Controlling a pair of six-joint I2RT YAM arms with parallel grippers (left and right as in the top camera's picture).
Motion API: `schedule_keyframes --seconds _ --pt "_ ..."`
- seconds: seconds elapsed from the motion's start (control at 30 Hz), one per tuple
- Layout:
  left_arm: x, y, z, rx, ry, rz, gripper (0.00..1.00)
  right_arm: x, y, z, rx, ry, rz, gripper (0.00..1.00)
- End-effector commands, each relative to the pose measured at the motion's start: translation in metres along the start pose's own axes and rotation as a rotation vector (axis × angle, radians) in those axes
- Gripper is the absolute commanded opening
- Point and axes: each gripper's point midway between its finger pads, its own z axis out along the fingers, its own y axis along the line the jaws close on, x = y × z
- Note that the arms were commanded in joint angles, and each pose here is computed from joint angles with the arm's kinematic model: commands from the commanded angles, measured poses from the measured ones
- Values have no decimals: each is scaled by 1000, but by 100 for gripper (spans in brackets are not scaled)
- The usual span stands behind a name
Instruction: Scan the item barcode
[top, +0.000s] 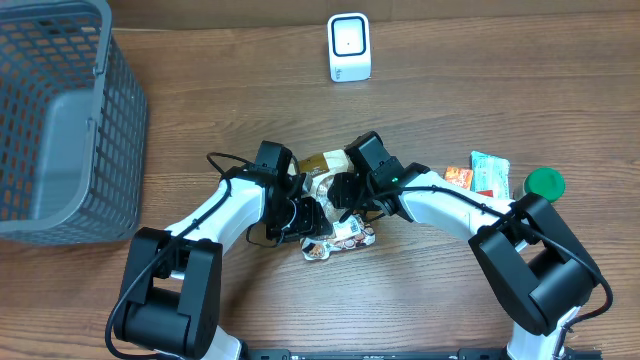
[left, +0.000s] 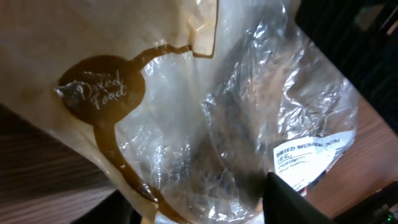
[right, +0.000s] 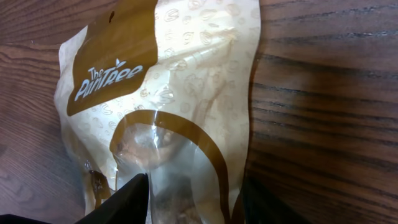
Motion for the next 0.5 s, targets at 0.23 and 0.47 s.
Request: schedule_keyframes --seconds 0.23,0.47 --pt "7 25 8 -119 18 -13 22 23 1 10 -40 104 17 50" --pt "8 28 1 -140 44 67 4 45 11 6 -110 221 36 63"
